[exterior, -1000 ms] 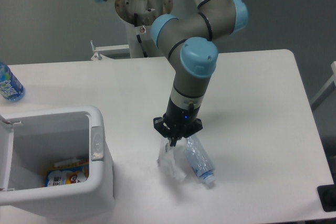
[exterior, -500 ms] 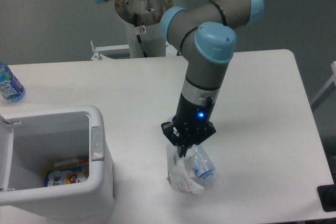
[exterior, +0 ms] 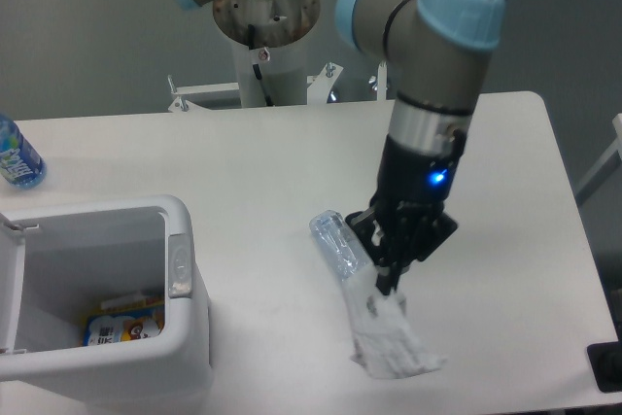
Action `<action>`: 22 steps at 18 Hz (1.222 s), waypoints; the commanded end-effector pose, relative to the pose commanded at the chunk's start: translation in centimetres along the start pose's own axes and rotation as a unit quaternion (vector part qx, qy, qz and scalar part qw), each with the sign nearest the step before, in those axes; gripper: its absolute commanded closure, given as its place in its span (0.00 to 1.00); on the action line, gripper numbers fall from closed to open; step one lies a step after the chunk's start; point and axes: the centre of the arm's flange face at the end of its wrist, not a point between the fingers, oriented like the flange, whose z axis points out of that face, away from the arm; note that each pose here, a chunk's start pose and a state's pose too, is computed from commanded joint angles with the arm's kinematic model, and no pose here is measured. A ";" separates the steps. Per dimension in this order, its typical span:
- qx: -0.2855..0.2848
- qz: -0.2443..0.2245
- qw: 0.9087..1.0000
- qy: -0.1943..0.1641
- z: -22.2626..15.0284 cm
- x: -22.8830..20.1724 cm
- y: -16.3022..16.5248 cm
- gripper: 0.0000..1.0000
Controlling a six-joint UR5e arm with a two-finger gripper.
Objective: Place the trash in the trash can
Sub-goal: 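Close the gripper on the plastic bag and lift it, then carry the held plastic bag over the white trash bin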
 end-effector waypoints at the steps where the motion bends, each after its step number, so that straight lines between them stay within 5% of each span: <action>1: 0.002 -0.004 1.000 0.001 -0.3 0.5 0.1 1.00; 5: 0.009 -0.029 1.000 0.008 -1.9 3.0 0.5 1.00; 16: -0.042 0.071 0.993 0.084 -2.0 20.3 9.5 1.00; 22: -0.072 0.117 0.985 0.107 -0.7 25.2 13.7 1.00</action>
